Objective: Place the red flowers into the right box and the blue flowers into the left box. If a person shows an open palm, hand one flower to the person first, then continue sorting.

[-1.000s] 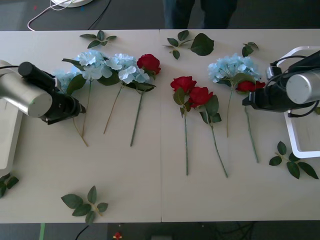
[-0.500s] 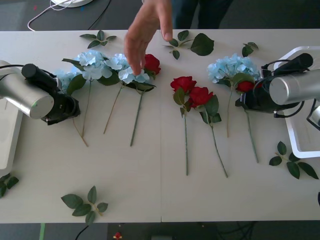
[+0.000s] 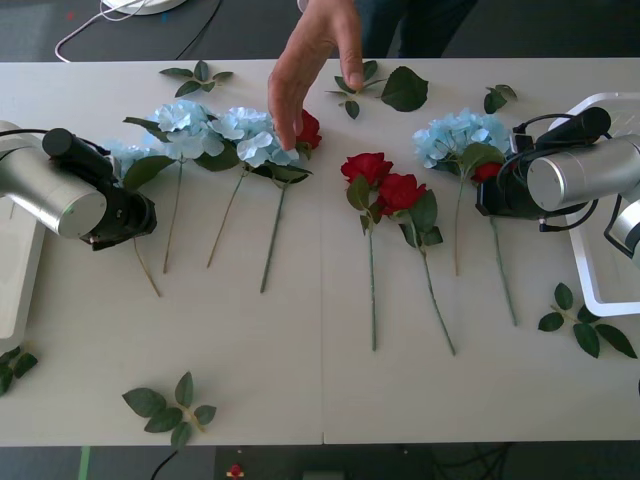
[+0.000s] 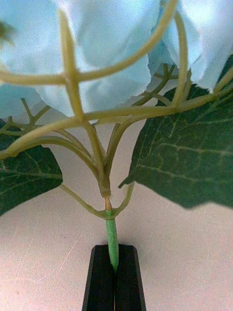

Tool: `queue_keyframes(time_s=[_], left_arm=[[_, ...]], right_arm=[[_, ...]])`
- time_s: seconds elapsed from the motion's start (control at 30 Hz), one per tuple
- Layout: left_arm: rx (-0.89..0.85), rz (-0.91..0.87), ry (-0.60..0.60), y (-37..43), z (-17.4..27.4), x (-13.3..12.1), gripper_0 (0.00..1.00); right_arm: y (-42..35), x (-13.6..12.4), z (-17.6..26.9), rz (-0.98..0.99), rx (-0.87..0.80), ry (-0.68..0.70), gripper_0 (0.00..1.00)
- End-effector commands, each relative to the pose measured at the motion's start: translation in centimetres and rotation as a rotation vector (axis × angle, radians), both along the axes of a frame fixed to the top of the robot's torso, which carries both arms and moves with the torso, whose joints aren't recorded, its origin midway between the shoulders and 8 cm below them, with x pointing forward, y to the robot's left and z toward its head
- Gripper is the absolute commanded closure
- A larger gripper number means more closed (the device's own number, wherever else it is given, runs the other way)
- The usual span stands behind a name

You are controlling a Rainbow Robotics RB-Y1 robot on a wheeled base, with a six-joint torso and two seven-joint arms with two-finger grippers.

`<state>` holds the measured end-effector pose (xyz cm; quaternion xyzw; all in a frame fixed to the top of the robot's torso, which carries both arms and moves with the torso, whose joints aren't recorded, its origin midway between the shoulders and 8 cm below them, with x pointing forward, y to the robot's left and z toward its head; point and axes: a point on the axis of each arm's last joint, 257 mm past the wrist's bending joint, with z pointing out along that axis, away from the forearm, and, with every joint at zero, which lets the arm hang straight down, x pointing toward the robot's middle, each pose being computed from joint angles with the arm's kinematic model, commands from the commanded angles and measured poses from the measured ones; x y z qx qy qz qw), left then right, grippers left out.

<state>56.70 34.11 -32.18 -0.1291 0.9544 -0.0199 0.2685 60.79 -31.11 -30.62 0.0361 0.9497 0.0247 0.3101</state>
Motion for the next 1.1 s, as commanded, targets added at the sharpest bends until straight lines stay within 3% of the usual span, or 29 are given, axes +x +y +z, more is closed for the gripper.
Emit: queue_keyframes(time_s=[0.03,0.43,0.73,0.87,1.1], left_arm=[[-0.015,0.008,-0.036,-1.4,1.4,1.6,1.00],[-0.012,0.011,-0.033,-1.1,1.2,1.5,1.00],[-0.012,0.011,-0.033,-1.1,1.2,1.5,1.00],[-0.012,0.011,-0.033,-1.1,1.2,1.5,1.00],[-0.012,0.011,-0.033,-1.1,1.2,1.5,1.00]], right_arm=[[1.9,1.2,1.5,0.003,0.032,-0.028,1.00],[0.3,1.5,3.2,0.012,0.010,-0.053,1.00],[-4.7,1.4,8.5,-0.036,0.051,-0.106,1.00],[-6.6,1.0,13.4,-0.027,0.097,-0.212,1.00],[-4.6,-1.9,22.5,0.096,0.213,-0.527,1.00]])
